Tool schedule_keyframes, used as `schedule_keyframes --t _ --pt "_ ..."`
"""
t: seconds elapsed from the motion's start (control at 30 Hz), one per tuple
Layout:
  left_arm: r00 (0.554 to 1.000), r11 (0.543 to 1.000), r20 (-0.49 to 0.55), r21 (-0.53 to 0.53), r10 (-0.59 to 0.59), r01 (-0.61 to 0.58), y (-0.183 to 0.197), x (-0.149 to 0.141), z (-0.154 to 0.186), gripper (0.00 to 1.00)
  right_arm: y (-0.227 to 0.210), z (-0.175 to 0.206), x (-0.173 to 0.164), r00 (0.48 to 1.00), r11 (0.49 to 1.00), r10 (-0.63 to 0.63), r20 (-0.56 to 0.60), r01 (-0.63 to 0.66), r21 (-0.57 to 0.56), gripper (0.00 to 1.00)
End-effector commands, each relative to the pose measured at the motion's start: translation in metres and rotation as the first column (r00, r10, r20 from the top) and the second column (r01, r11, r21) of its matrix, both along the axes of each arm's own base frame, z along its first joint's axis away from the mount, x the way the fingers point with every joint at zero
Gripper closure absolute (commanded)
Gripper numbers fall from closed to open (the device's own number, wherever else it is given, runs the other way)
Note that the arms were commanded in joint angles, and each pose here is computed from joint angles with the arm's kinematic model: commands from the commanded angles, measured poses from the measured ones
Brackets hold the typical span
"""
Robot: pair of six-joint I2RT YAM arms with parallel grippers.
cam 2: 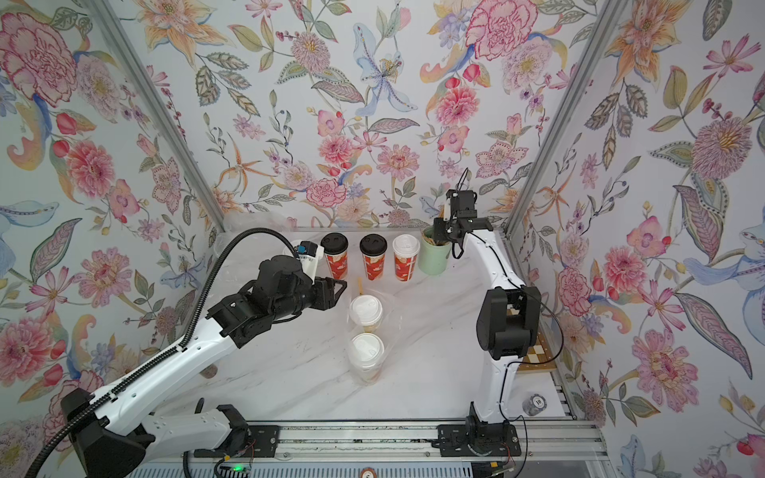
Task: Pack milk tea into plastic carrier bags
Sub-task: Pick up the straw from the container.
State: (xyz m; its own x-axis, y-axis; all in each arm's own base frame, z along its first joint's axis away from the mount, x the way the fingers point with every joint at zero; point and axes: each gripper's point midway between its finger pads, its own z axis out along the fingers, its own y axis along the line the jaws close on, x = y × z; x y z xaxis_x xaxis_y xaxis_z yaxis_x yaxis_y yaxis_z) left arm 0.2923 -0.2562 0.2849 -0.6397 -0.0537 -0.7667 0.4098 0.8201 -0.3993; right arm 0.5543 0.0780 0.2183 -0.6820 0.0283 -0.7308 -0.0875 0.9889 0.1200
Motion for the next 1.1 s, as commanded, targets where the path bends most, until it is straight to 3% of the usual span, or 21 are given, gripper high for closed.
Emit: schedule_keyframes --t 0.0,0.2,0.37,0.67,1.07 --pt "1.0 1.0 -0.006 0.0 0.0 0.0 -0.001 0.002 -0.003 0.42 -0.002 -0.004 0.007 1.0 1.0 0.006 -0.004 -0.006 -0.006 0.71" --pt "1.0 1.0 -0.006 -0.003 0.001 -0.001 -0.001 0.002 -0.002 0.42 -0.001 -0.015 0.011 1.0 1.0 0.007 -0.02 -0.007 -0.017 0.75" --pt "1.0 1.0 -0.002 -0.004 0.003 -0.003 0.0 0.002 -0.001 0.42 0.0 -0.008 0.01 1.0 1.0 0.004 -0.005 -0.004 -0.026 0.87" --pt "1.0 1.0 0.004 -0.004 0.004 -0.004 0.002 0.0 0.006 0.42 0.006 0.054 -0.008 0.994 0.999 0.008 0.108 -0.003 -0.045 0.97" --pt "1.0 0.998 0.003 0.057 0.006 -0.007 0.004 -0.006 0.01 0.4 0.003 0.122 -0.061 0.984 0.999 -0.007 0.178 0.016 -0.051 0.97"
